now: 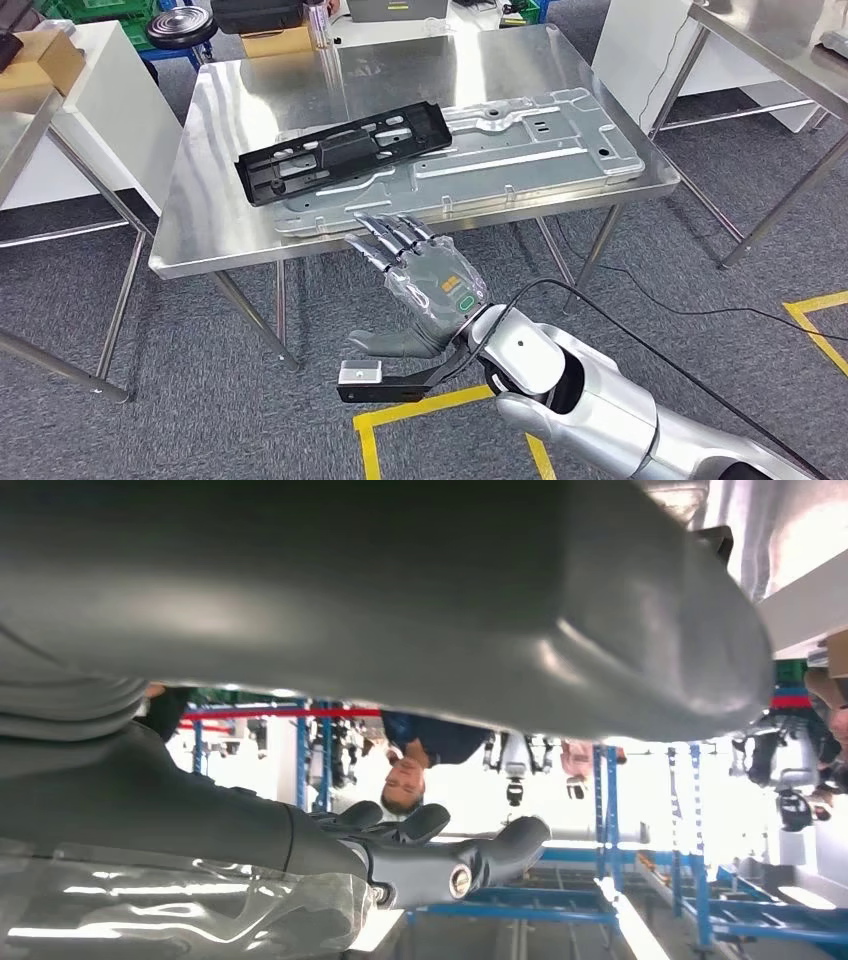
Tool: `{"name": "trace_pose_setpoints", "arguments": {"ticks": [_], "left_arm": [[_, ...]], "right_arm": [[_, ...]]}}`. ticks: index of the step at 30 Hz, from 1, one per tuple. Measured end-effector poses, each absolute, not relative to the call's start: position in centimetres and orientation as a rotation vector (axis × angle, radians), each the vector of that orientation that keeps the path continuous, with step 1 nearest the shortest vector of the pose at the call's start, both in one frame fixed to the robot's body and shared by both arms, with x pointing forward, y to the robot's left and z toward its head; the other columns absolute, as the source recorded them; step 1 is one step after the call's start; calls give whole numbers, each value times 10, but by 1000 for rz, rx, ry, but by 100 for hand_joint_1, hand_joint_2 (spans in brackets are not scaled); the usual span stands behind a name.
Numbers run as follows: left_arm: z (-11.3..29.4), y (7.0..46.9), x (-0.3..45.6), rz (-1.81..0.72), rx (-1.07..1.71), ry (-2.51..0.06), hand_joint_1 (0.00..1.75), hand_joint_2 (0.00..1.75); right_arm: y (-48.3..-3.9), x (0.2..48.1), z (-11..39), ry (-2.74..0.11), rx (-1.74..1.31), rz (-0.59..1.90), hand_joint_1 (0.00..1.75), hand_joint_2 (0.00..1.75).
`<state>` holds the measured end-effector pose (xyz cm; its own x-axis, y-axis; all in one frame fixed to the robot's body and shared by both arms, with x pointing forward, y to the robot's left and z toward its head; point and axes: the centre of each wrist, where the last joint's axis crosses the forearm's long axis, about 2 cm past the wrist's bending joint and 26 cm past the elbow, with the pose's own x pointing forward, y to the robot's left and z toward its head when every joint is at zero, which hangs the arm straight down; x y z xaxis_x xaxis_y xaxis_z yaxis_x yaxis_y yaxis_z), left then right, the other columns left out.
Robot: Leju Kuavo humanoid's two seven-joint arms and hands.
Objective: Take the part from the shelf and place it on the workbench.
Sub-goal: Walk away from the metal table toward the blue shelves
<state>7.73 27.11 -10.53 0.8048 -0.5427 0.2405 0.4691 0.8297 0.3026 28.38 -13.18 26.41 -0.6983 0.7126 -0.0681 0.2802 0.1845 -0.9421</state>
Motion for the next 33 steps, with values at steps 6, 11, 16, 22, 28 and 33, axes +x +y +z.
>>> {"name": "trace_pose_setpoints", "arguments": {"ticks": [6,11,16,22,28,33], "left_arm": [[-105,271,78,-545,234,-329,0,0],[-106,273,73,-548,235,-317,0,0],[-106,272,71,-548,233,-317,0,0],[-106,272,73,-547,234,-326,0,0],[-106,272,75,-544,238,-331,0,0],[-106,272,75,-542,238,-331,0,0]], "right_arm": [[-132,284,264,-2079,-928,1521,0,0],[-132,284,265,-2087,-916,1508,0,0],[-133,284,264,-2087,-906,1504,0,0],[-133,284,263,-2085,-901,1503,0,0],[-133,286,267,-2099,-905,1493,0,0],[-133,286,265,-2092,-901,1496,0,0]]}}
